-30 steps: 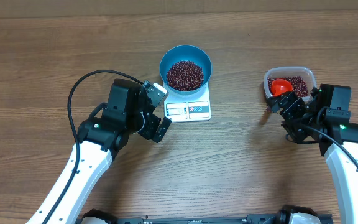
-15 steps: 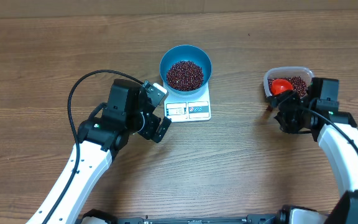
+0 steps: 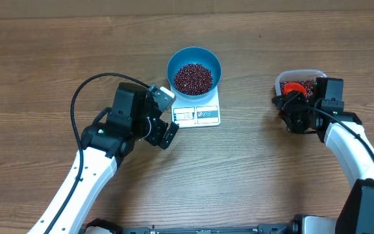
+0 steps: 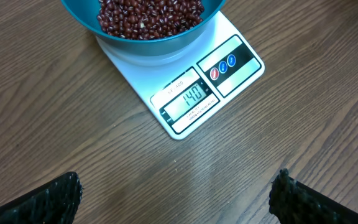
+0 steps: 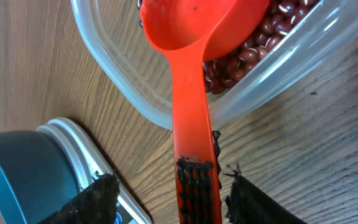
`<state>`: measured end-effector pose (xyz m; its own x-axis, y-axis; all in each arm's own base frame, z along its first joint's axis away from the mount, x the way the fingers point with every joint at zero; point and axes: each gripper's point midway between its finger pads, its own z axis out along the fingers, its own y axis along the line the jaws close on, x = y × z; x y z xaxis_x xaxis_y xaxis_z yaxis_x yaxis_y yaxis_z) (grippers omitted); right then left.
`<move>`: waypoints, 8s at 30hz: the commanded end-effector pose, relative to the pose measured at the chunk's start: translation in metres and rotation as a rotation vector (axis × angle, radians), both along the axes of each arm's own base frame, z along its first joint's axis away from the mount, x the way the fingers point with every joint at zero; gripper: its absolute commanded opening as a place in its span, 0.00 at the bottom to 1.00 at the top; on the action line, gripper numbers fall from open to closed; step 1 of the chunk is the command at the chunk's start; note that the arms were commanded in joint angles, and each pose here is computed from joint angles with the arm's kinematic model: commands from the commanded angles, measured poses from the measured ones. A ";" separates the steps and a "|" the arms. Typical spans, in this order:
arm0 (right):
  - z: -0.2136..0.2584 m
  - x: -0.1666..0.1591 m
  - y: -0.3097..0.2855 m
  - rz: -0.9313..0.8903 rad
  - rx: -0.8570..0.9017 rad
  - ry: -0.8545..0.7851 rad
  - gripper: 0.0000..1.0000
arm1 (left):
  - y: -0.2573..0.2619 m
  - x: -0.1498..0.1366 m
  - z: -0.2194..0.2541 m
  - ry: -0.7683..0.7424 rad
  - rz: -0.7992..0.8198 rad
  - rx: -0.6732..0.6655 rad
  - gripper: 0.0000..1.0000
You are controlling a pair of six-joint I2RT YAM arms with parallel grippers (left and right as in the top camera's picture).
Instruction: Scoop item into bowl and weigh 150g on scale
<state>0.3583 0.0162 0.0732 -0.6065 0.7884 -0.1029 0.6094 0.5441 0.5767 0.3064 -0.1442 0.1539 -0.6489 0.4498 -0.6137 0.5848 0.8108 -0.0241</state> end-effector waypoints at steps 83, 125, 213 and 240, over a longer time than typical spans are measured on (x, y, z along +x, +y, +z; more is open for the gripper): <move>-0.010 -0.008 -0.092 0.674 -0.456 0.530 0.04 | 0.002 0.001 -0.003 0.010 0.016 0.002 1.00; 0.000 -0.018 -0.014 0.940 -0.290 0.447 0.04 | 0.002 0.001 -0.003 0.010 0.016 0.002 1.00; 0.003 -0.008 -0.020 -0.407 0.005 0.163 0.38 | 0.002 0.001 -0.003 0.010 0.016 0.002 1.00; 0.029 0.006 -0.017 -0.004 -0.200 0.012 0.06 | 0.002 0.001 -0.003 0.010 0.016 0.002 1.00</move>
